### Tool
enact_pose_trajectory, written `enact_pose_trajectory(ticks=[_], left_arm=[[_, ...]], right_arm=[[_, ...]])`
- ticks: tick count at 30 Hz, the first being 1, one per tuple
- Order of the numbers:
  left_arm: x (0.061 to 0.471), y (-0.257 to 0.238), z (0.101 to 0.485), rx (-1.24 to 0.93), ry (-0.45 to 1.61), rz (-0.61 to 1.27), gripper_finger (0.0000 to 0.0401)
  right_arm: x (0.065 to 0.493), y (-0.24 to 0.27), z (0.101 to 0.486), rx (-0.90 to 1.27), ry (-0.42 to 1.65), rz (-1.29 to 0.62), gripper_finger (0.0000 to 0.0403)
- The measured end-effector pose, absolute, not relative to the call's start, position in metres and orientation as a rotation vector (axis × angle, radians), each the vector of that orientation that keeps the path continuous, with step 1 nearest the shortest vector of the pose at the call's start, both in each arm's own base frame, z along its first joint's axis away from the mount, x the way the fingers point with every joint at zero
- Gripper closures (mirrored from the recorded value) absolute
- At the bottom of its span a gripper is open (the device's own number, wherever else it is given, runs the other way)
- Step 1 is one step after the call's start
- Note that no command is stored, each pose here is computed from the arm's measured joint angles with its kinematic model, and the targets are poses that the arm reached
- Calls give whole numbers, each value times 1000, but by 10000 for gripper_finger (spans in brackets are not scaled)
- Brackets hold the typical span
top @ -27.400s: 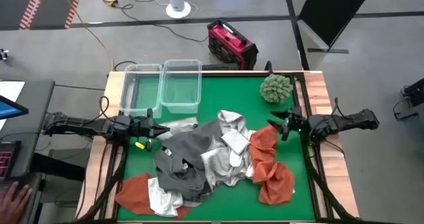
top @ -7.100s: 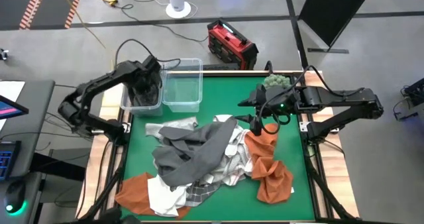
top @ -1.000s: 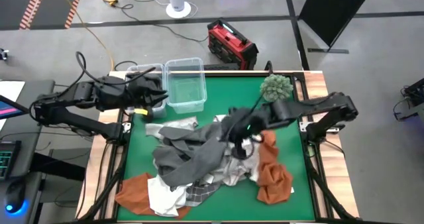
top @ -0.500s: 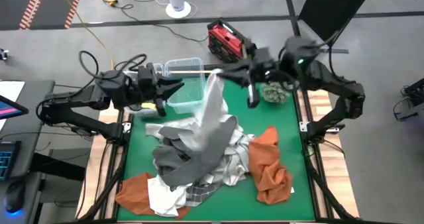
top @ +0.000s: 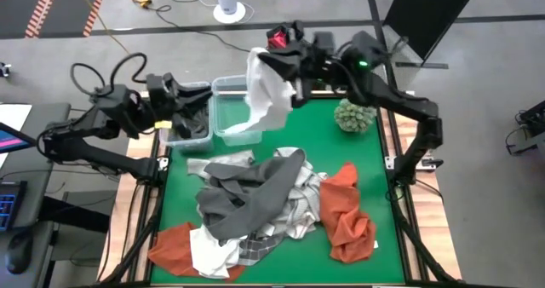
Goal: Sort towels by color in basket
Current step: Put the white towel into the right transparent bin
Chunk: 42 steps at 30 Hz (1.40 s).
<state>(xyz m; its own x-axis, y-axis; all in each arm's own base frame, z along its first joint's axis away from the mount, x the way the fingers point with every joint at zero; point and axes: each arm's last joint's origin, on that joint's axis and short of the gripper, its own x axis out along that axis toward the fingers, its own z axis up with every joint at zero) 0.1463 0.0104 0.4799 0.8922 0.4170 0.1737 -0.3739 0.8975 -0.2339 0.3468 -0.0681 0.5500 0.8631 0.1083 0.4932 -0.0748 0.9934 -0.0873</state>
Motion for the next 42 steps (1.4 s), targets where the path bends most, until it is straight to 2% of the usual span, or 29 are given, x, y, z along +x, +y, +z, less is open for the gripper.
enact_pose_trajectory(ticks=[9,19,24,29,35,42], left_arm=[[133,11,471,-229,-129,433,338],[136,13,461,-272,-53,510,338],[135,13,462,-294,-72,513,338],[134,13,462,-326,-78,513,338],[134,13,462,-367,-86,512,338],[134,13,461,-377,-85,513,338]], right_arm=[[376,-96,558,-117,-556,53,382],[391,-138,544,-160,-669,-18,382],[398,-170,526,-161,-569,-124,382],[412,-196,496,-92,-380,-156,378],[444,-201,446,12,-157,-39,379],[458,-167,435,120,-61,346,379]])
